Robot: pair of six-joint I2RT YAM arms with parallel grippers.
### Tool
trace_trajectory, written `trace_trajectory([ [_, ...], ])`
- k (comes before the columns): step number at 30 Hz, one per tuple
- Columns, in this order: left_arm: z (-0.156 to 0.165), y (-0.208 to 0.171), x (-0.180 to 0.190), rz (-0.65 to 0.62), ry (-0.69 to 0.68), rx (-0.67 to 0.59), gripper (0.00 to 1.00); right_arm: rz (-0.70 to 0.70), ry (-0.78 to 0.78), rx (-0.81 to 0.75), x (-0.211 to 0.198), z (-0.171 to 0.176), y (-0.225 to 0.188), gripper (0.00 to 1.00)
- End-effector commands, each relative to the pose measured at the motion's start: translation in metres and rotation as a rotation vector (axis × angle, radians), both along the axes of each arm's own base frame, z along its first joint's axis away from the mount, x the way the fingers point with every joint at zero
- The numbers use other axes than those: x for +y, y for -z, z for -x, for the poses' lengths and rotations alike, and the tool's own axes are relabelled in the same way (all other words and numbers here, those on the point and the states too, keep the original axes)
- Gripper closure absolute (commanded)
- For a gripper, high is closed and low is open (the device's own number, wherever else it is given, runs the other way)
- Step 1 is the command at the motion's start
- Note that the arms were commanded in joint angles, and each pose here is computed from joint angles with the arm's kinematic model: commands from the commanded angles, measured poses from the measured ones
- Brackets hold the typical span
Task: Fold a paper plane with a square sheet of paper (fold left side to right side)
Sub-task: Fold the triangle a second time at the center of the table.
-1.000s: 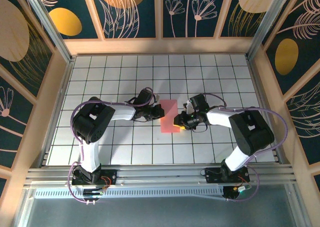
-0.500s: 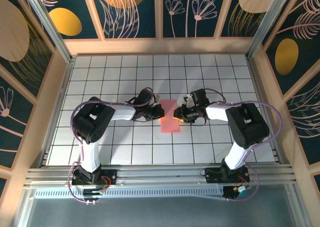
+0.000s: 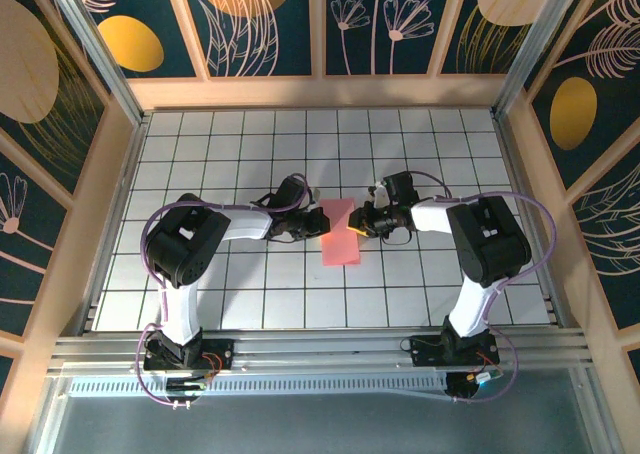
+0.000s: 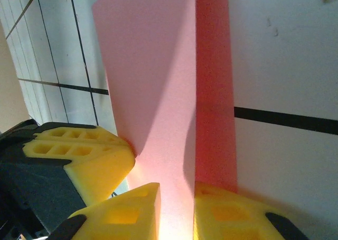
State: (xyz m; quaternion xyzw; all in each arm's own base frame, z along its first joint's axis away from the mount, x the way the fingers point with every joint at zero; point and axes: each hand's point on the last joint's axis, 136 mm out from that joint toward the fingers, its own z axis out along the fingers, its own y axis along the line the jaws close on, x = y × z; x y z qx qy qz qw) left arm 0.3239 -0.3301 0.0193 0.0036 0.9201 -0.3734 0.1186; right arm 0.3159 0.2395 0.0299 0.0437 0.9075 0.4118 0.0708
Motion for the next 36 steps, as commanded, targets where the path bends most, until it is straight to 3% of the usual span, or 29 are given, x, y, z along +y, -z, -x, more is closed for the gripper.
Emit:
trace_trajectory([
  [1,-0.007,-0.012,-0.004,-0.007,0.011,-0.049,0.91,-0.009,-0.006,-0.013,-0.002,-0.003,-0.001,0.84],
  [8,-0.015,-0.058,0.021,-0.102,-0.009,-0.266,0.76,-0.018,-0.003,-0.003,-0.004,-0.002,-0.01,0.99],
  [13,0.017,-0.085,0.02,-0.182,0.104,-0.449,0.64,-0.021,0.011,0.022,-0.005,0.001,-0.012,1.0],
  [19,0.069,-0.085,-0.008,-0.318,0.279,-0.593,0.52,-0.027,0.036,0.041,-0.007,0.003,-0.01,1.0],
  [26,0.101,-0.07,-0.04,-0.458,0.394,-0.664,0.39,-0.028,0.042,0.044,-0.007,0.004,-0.009,1.0],
  [36,0.089,-0.039,-0.055,-0.684,0.429,-0.684,0.29,-0.04,0.046,0.042,-0.007,0.005,-0.01,1.0],
])
